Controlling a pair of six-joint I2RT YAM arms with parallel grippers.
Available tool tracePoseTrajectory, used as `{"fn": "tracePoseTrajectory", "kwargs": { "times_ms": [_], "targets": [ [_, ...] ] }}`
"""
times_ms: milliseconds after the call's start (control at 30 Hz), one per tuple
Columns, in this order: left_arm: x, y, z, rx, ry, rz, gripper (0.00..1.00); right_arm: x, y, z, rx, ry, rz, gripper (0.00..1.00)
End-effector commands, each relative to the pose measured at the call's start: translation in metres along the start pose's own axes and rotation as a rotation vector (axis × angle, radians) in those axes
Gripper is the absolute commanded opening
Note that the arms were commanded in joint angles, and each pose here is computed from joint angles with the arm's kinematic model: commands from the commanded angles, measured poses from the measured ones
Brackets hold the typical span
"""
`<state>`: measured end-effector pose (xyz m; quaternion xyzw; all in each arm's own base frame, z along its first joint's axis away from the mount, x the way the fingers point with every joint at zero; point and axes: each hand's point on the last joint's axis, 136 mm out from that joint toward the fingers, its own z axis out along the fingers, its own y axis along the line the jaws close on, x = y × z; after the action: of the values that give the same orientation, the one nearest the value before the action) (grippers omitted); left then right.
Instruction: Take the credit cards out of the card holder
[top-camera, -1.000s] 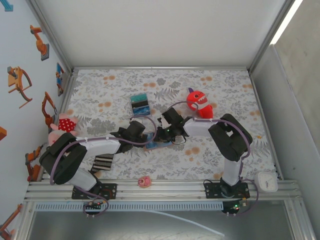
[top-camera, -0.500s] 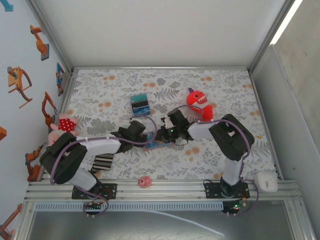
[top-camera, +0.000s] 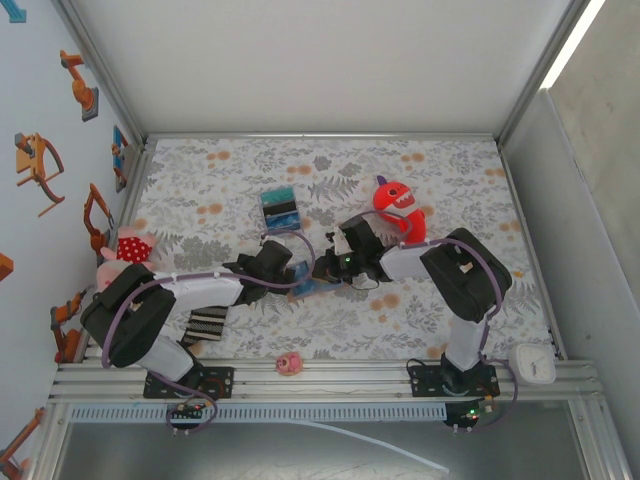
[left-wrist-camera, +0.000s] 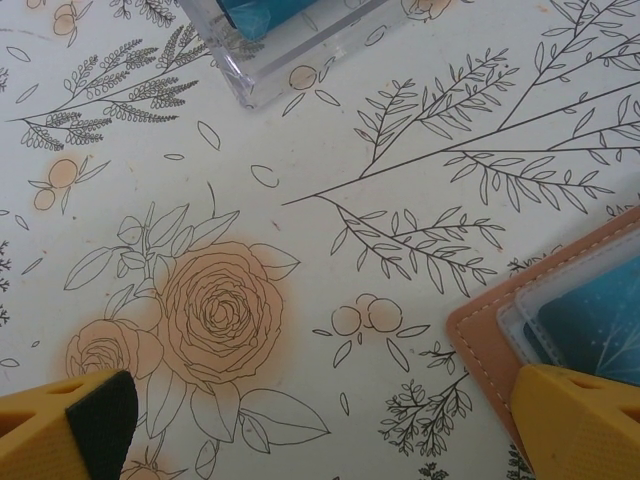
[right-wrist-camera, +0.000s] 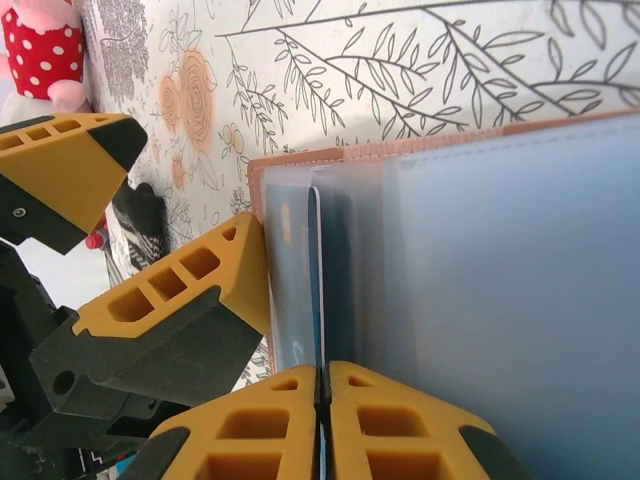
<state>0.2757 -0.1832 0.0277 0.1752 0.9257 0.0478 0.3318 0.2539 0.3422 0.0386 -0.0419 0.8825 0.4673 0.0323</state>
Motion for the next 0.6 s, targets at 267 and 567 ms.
{"fn": "tracePoseTrajectory", "kwargs": {
  "times_ms": [267,567],
  "targets": [
    [0.0173,0.0032,0.0077,-0.039,0.079,0.065,0.97,-0.0073,0.0100,-0.0123,-0.041,-0.036,-0.014,0.09],
    [0.0186,0.0026,0.0089,-0.040,0.086,0.071,0.97,-0.0080,0.0123,-0.0126,-0.066,-0.038,-0.007,0.14]
  ]
}}
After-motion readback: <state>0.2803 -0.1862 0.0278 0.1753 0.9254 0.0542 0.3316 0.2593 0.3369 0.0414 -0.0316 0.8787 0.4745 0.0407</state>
